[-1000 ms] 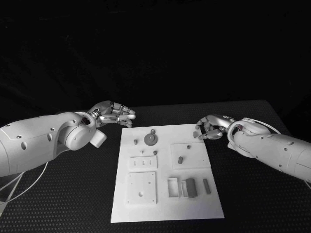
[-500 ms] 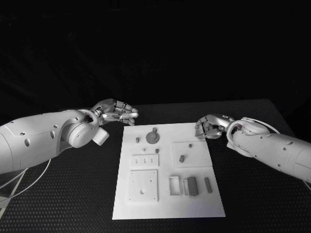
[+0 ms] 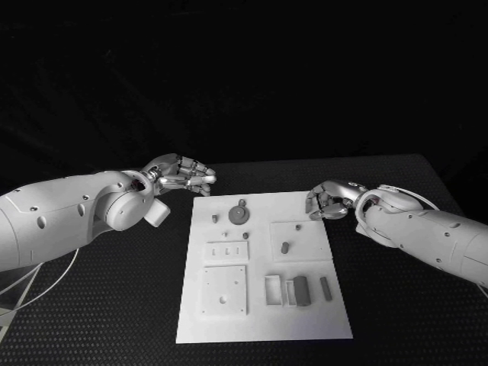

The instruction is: Assemble the parts on the task board

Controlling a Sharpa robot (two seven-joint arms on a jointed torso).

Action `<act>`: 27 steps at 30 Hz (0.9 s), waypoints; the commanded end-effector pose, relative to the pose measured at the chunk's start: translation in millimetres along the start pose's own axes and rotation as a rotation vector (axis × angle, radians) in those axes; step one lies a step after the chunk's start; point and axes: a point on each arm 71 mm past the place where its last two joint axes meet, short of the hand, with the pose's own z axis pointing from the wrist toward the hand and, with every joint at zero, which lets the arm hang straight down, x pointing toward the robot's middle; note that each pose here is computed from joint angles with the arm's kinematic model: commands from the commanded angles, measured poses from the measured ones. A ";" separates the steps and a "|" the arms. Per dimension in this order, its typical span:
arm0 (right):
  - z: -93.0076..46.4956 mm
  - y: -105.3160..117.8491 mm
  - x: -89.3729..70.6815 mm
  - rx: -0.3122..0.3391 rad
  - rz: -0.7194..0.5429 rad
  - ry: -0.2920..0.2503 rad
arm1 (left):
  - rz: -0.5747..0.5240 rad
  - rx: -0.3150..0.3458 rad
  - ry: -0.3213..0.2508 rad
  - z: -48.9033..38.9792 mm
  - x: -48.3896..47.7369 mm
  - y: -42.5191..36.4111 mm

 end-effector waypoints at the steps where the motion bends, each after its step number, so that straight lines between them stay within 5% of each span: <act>1: -0.1 1.0 4.1 0.002 -0.005 0.013 | 0.000 0.009 0.017 0.3 2.2 -1.5; 27: 3.2 2.1 11.3 0.069 0.003 -0.022 | -0.001 0.006 0.027 1.5 3.1 -1.2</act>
